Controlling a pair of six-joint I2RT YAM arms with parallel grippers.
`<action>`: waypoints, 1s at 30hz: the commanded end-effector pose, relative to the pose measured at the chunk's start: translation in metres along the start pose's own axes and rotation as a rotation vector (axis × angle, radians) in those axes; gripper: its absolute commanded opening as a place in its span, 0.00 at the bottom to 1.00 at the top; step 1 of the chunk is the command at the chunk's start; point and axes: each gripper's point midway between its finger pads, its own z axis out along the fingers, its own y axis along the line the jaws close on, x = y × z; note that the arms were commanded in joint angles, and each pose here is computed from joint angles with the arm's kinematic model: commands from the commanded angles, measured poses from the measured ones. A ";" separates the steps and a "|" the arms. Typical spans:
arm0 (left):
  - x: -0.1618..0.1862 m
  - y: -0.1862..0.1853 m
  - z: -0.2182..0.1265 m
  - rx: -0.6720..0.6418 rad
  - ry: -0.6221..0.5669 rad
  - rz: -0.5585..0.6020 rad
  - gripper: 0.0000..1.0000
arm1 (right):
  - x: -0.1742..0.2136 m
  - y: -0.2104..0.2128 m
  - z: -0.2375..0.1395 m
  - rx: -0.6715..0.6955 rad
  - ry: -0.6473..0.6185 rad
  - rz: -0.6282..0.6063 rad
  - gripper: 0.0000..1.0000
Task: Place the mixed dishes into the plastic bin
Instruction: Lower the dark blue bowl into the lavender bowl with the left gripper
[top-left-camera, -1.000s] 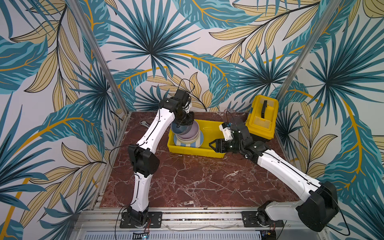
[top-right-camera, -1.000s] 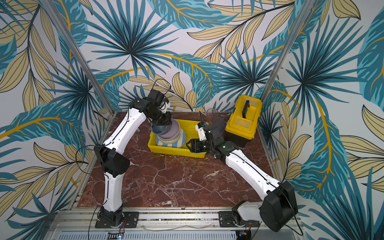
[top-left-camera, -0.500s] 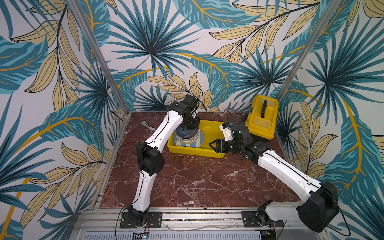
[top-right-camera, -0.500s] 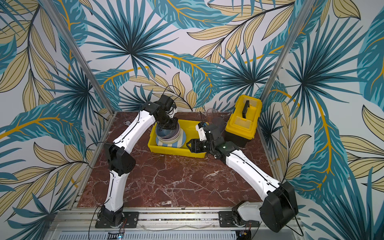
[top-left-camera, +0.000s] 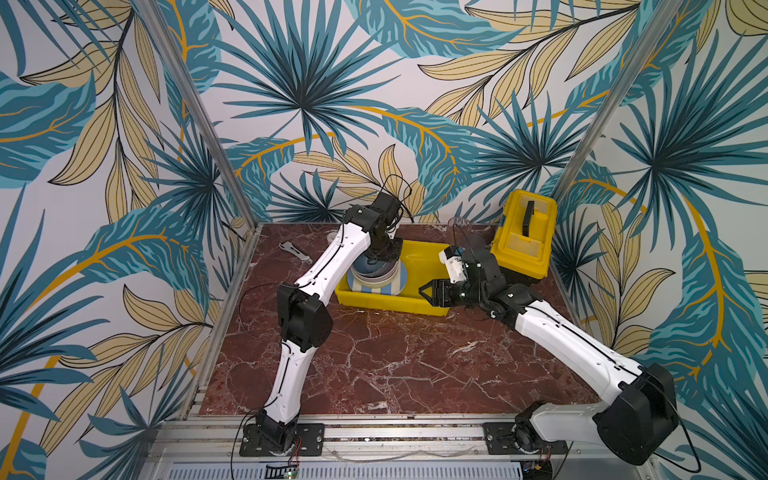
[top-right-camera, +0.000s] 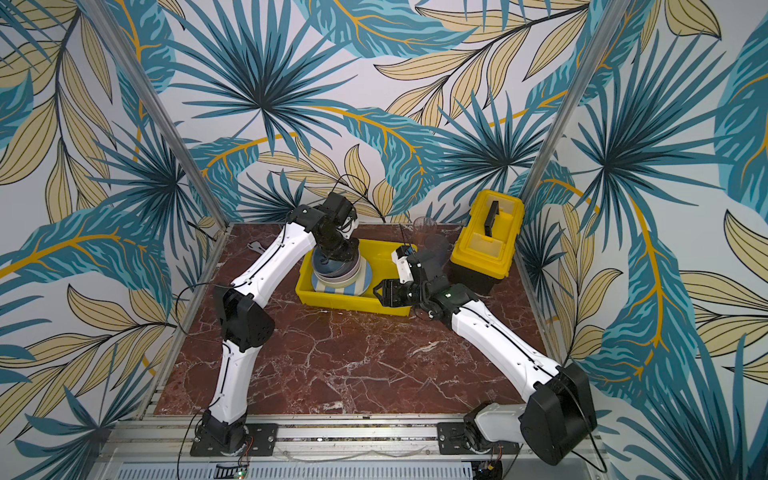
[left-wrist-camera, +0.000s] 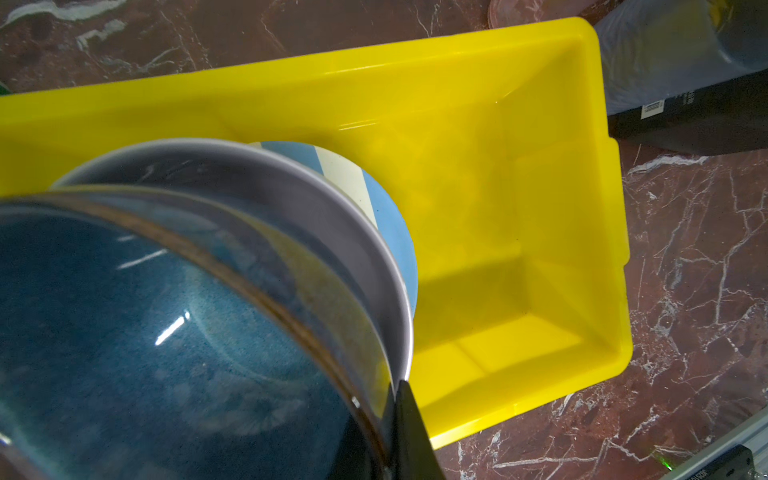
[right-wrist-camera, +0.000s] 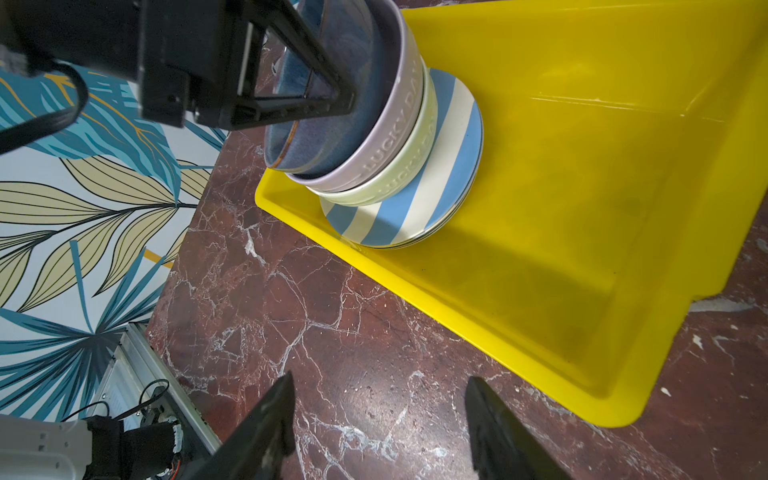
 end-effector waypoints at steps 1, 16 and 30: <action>-0.016 0.002 -0.008 -0.024 -0.067 0.029 0.03 | 0.003 -0.004 -0.004 0.013 -0.008 0.012 0.66; -0.015 0.000 -0.004 -0.018 -0.059 0.032 0.20 | 0.003 -0.004 -0.001 0.010 -0.007 0.015 0.67; -0.023 -0.005 -0.029 0.001 -0.114 0.036 0.27 | 0.001 -0.004 -0.001 0.010 -0.011 0.014 0.67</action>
